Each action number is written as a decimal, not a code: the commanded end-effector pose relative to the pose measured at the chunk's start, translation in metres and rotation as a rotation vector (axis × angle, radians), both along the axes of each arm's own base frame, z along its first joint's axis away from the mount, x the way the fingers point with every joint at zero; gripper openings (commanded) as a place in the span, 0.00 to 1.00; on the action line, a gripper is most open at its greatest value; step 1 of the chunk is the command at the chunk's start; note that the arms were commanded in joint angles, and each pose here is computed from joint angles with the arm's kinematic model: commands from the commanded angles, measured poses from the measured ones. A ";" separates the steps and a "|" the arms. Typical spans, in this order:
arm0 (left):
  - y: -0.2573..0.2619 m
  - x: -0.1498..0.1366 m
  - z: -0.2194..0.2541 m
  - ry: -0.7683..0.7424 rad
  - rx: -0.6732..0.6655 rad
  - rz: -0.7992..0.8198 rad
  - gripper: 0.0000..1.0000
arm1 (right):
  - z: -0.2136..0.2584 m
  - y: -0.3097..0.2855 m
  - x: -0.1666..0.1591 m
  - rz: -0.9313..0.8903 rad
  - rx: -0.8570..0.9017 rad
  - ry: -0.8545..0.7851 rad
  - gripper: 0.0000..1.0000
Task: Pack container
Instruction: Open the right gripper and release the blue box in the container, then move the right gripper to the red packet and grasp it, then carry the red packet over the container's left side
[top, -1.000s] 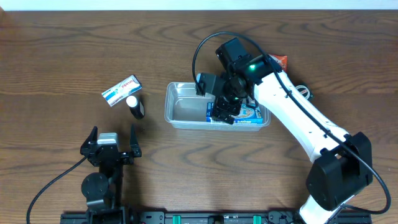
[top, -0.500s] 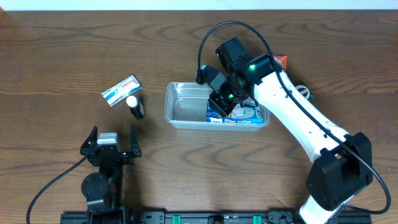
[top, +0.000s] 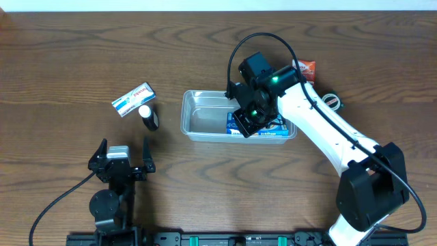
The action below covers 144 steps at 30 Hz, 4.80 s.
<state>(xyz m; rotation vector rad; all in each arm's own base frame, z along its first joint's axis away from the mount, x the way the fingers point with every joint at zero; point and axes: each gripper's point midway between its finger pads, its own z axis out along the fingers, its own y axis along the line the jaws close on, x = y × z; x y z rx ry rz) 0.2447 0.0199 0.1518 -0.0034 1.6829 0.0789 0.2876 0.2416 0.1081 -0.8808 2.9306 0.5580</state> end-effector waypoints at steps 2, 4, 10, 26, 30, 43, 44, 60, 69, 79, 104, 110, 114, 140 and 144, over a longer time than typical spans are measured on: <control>0.000 -0.001 -0.016 0.049 -0.017 -0.001 0.98 | -0.003 -0.003 -0.002 -0.018 -0.029 0.008 0.01; 0.000 -0.001 -0.016 0.049 -0.017 -0.001 0.98 | -0.005 -0.007 -0.001 -0.028 -0.055 -0.002 0.01; 0.000 -0.001 -0.016 0.049 -0.017 -0.001 0.98 | -0.015 -0.010 0.005 -0.040 -0.075 -0.027 0.01; 0.000 -0.001 -0.016 0.049 -0.017 -0.001 0.98 | -0.046 -0.017 0.008 -0.050 -0.099 -0.066 0.01; 0.000 -0.001 -0.016 0.049 -0.017 -0.001 0.98 | -0.047 -0.022 0.012 -0.056 -0.127 -0.087 0.01; 0.000 -0.001 -0.016 0.049 -0.017 -0.001 0.98 | 0.059 -0.012 0.080 -0.110 -0.022 -0.326 0.06; 0.000 -0.001 -0.016 0.049 -0.017 -0.001 0.98 | 0.072 -0.013 0.087 -0.123 -0.015 -0.356 0.20; 0.000 -0.001 -0.016 0.049 -0.017 -0.001 0.98 | 0.151 -0.142 0.190 -0.493 -0.034 -0.636 0.99; 0.000 -0.001 -0.016 0.049 -0.017 -0.001 0.98 | 0.099 -0.206 0.222 -0.693 -0.097 -0.554 0.96; 0.000 -0.001 -0.016 0.049 -0.017 -0.001 0.98 | 0.003 -0.221 0.240 -0.707 -0.154 -0.390 0.95; 0.000 -0.001 -0.016 0.049 -0.017 -0.001 0.98 | -0.108 -0.209 0.240 -0.767 -0.288 -0.253 0.93; 0.000 -0.001 -0.016 0.049 -0.017 -0.001 0.98 | -0.108 -0.215 0.240 -0.804 -0.299 -0.251 0.80; 0.000 -0.001 -0.016 0.049 -0.017 -0.001 0.98 | -0.109 -0.218 0.238 -0.807 -0.303 -0.243 0.66; 0.000 -0.001 -0.016 0.049 -0.017 -0.001 0.98 | 0.107 -0.137 0.184 -0.685 0.196 -0.266 0.57; 0.000 -0.001 -0.016 0.049 -0.017 -0.001 0.98 | 0.119 -0.101 0.166 -0.600 0.295 -0.203 0.58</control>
